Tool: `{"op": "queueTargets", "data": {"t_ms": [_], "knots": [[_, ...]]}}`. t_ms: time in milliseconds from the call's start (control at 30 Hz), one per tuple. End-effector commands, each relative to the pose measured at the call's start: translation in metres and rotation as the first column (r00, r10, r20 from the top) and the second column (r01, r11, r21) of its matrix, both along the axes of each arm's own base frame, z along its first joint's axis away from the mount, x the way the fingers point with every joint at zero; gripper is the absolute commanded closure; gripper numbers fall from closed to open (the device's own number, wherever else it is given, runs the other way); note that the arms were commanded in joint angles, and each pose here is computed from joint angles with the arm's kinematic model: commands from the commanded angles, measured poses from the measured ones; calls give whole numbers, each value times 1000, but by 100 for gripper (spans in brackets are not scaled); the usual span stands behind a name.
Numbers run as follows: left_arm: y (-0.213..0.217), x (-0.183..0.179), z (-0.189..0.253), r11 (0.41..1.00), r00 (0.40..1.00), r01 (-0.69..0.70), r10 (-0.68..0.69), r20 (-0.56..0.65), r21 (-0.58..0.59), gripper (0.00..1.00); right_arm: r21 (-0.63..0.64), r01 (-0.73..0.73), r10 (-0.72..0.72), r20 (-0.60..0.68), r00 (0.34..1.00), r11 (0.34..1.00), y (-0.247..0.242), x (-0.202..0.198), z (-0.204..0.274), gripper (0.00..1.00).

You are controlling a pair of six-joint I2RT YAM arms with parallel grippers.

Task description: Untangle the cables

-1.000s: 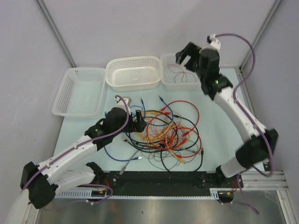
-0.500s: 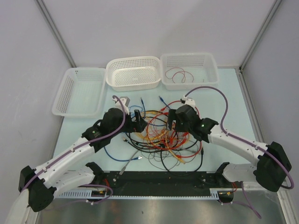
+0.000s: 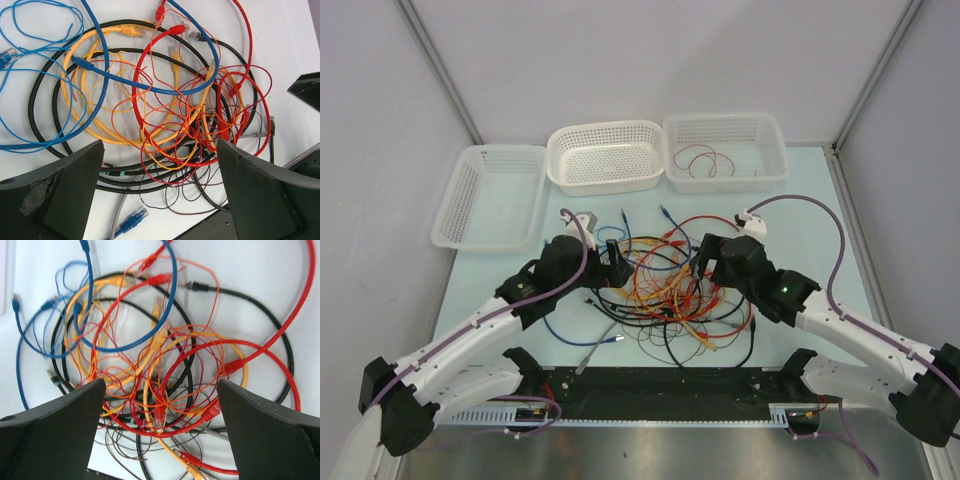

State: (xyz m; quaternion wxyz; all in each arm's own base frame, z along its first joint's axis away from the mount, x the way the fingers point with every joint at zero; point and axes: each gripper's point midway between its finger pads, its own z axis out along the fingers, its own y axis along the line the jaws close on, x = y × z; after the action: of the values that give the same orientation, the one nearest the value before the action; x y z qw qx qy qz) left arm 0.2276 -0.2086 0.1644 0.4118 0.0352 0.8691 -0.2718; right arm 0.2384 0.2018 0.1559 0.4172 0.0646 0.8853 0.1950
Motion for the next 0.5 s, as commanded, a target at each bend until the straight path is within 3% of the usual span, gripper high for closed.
{"op": "queueTargets", "data": {"t_ms": [0,267,367,433,467], "knots": [[-5,-1,6,999,1000,7,-6,12,-40,0,8,70,-70,-17,997,998,-17,6,-8,1],[-8,-3,3,998,1000,16,-17,-2,-54,0,106,-39,45,-57,997,994,21,11,-24,6],[-6,-5,1,999,1000,12,-12,-7,-52,0,133,-49,59,-68,996,990,27,21,-30,14],[-5,-6,-1,999,1000,12,-12,-10,-49,0,144,-49,61,-81,995,988,28,27,-35,34],[-5,-5,0,999,1000,11,-11,-8,-49,0,156,-57,68,-67,995,986,31,31,-33,53]]}}
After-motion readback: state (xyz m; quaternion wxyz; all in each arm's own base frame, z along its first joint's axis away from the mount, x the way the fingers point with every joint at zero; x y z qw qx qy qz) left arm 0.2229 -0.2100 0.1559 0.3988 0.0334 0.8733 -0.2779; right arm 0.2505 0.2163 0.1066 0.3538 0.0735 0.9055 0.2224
